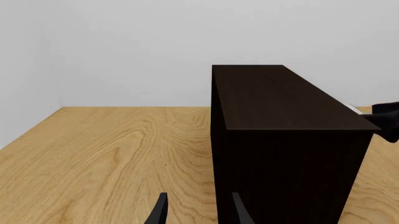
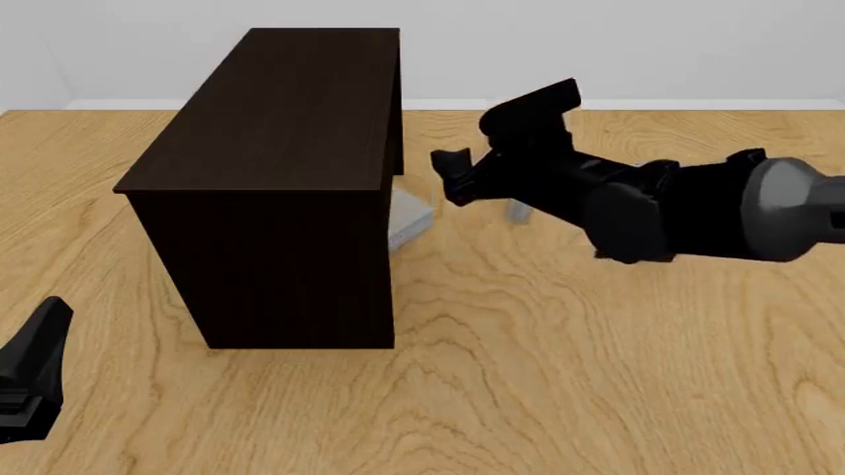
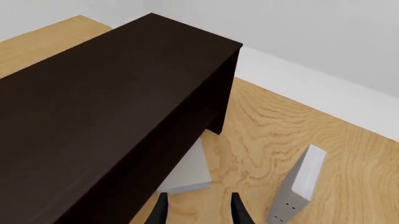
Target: Pick up the book on the right and place it under the cabinet shelf.
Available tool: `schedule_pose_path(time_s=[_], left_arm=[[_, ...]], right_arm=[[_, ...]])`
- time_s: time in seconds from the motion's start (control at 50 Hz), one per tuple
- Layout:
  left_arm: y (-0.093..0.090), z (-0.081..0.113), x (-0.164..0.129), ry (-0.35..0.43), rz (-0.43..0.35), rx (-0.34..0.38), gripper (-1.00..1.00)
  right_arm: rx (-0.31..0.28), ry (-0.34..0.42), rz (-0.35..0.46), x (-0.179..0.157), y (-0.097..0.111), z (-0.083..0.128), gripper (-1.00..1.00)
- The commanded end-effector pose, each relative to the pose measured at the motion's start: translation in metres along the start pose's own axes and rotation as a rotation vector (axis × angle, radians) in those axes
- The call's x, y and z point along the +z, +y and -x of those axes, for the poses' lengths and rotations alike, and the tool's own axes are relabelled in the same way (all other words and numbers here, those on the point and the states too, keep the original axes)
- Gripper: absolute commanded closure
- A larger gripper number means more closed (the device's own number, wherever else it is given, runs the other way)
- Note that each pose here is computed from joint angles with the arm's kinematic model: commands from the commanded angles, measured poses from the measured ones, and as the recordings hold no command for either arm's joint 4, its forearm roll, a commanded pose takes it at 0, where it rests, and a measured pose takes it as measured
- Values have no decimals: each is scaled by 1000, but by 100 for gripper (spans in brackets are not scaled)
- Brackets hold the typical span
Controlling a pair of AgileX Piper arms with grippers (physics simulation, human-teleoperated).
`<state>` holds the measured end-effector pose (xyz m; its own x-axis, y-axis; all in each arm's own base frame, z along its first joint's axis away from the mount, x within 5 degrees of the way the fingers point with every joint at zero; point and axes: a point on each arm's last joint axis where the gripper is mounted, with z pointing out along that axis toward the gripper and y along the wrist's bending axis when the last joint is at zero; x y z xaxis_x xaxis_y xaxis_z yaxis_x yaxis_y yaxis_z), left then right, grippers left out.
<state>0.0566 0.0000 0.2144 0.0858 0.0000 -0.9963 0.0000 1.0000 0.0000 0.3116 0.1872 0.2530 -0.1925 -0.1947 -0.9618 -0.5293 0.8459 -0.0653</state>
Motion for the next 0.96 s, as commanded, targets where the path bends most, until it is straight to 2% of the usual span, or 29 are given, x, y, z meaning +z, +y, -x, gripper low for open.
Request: schedule_pose_path(time_s=[0.02,0.3,0.96], left_arm=[[0,0,0,0,0,0,-100],[0,0,0,0,0,0,-100],[0,0,0,0,0,0,-100]], right_arm=[[10,-25,7,-13,2,14,-100],[14,-47,16,-23,5,24,-100],[73,-106,29,-50,8,43,-100]])
